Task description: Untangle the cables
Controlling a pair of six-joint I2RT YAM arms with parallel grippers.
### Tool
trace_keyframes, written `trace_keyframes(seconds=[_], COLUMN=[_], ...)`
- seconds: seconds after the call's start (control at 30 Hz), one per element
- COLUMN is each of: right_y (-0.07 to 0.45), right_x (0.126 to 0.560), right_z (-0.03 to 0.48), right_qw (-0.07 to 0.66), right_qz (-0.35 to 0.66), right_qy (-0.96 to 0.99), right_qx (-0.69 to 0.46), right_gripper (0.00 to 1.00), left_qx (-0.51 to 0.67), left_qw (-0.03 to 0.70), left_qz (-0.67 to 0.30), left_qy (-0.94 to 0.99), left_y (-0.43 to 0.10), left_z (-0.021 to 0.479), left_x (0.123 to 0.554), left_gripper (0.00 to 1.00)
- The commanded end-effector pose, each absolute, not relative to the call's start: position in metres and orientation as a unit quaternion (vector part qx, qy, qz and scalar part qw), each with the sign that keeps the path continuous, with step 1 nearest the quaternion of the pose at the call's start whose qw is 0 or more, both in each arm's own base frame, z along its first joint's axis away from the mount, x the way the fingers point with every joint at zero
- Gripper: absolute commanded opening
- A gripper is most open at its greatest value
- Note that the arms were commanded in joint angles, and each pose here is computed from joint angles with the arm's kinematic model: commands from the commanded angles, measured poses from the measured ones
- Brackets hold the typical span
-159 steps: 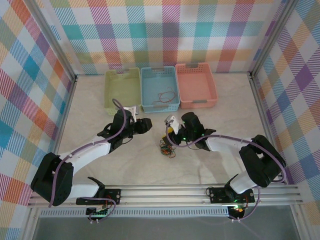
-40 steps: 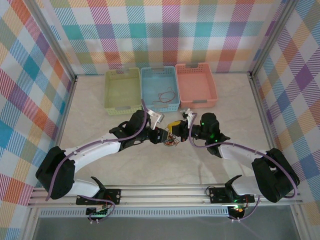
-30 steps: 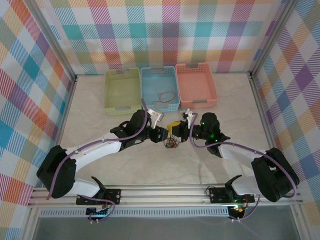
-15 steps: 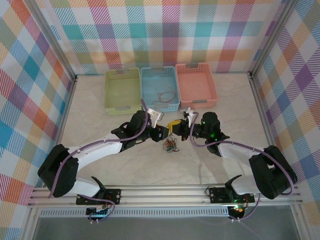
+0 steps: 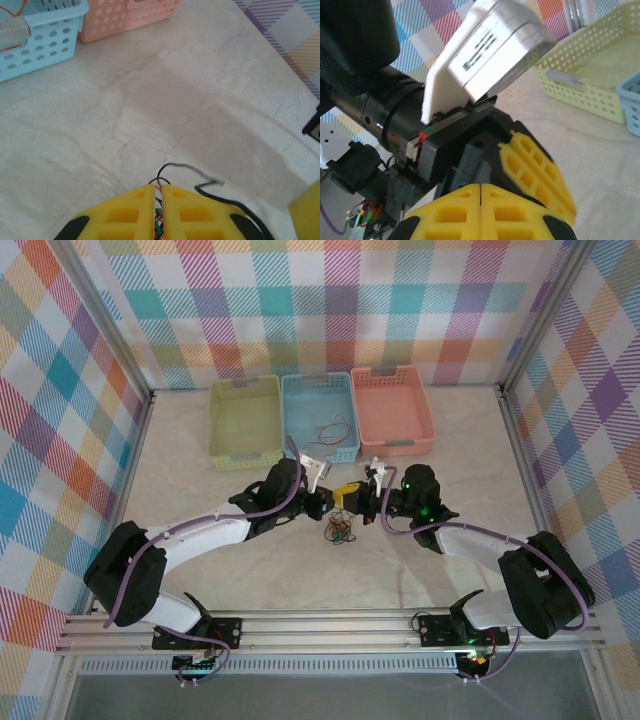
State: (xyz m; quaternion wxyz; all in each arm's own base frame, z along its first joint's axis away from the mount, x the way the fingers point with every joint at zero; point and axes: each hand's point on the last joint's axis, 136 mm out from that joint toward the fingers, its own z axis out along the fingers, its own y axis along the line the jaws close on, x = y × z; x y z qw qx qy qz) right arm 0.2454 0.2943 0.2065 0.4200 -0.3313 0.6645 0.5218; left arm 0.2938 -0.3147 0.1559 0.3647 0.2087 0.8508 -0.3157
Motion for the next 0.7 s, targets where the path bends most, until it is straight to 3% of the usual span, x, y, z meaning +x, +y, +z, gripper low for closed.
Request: trace_keyframes(seconds=[0.0,0.17,0.47,0.67], right_y=[0.295,0.292,0.279,0.267], right_x=[0.234,0.239,0.258,0.275], right_z=[0.219,0.216,0.212,0.209], right_qw=[0.428,0.439,0.474,0.494], right_qz=[0.531,0.515,0.465,0.433], right_qy=[0.641,0.652,0.683,0.710], right_qx=[-0.352,-0.343,-0.303,-0.253], right_gripper=[0.00,0.00,0.00,0.00], left_qx=[0.197,0.166,0.148,0.187], left_qw=[0.394,0.408,0.405,0.394], left_qz=[-0.320,-0.285,-0.280,-0.351], left_qy=[0.839,0.851,0.858,0.829], left_y=[-0.319,-0.302,-0.289,-0.303], left_z=[0.179,0.177,0.182,0.200], left_x=[0.302,0.308,0.301,0.277], left_gripper=[0.11,0.00,0.00,0.28])
